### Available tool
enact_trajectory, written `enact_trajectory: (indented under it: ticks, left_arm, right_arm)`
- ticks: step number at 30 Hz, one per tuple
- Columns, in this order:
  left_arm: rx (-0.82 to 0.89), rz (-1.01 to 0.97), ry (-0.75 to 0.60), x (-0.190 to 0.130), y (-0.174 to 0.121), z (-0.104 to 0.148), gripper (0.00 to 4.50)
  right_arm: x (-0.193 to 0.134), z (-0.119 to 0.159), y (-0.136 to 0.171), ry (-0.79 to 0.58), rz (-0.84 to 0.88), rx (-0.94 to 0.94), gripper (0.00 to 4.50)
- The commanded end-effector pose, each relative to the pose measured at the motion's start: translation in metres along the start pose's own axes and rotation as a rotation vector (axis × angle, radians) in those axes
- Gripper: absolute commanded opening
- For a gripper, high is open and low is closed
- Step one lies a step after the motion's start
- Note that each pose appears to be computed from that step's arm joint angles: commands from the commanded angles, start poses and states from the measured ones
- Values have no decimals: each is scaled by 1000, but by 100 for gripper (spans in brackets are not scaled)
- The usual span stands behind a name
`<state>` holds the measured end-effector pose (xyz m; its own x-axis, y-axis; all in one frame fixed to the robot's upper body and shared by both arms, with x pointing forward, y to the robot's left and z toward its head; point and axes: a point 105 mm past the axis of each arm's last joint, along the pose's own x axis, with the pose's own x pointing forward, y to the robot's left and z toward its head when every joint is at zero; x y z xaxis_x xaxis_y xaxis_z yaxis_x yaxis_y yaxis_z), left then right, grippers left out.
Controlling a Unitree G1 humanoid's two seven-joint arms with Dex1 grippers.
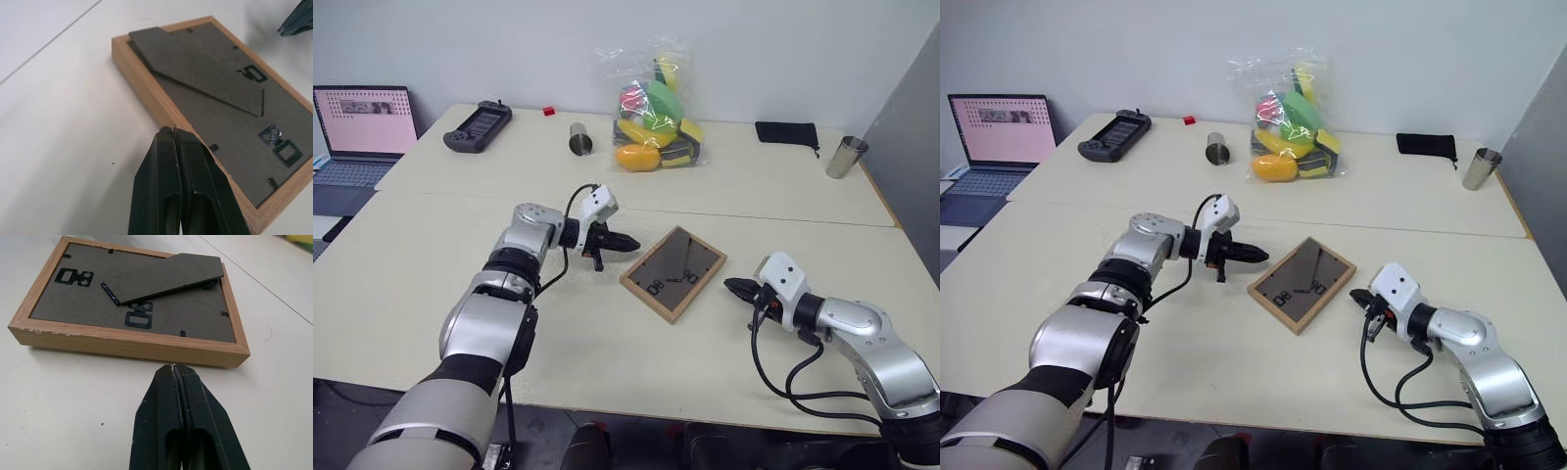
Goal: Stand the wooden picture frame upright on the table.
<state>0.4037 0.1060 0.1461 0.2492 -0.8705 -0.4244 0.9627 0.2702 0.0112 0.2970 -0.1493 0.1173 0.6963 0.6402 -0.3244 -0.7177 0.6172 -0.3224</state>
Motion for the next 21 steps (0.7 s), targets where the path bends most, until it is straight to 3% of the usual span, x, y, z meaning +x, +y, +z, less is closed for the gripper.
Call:
enact_trajectory:
  ticks: [1,7,21]
  left_arm:
    - [23,-14,10,-14,2,15,0]
    - [86,34,-10,-10,6,14,0]
    - [88,37,116,-6,5,-6,0]
  right_arm:
    - [-5,7,-7,-22,-33,-4,3]
    - [-7,2,-5,-8,-34,12,3]
    - [-6,5,-4,-22,-37,34,3]
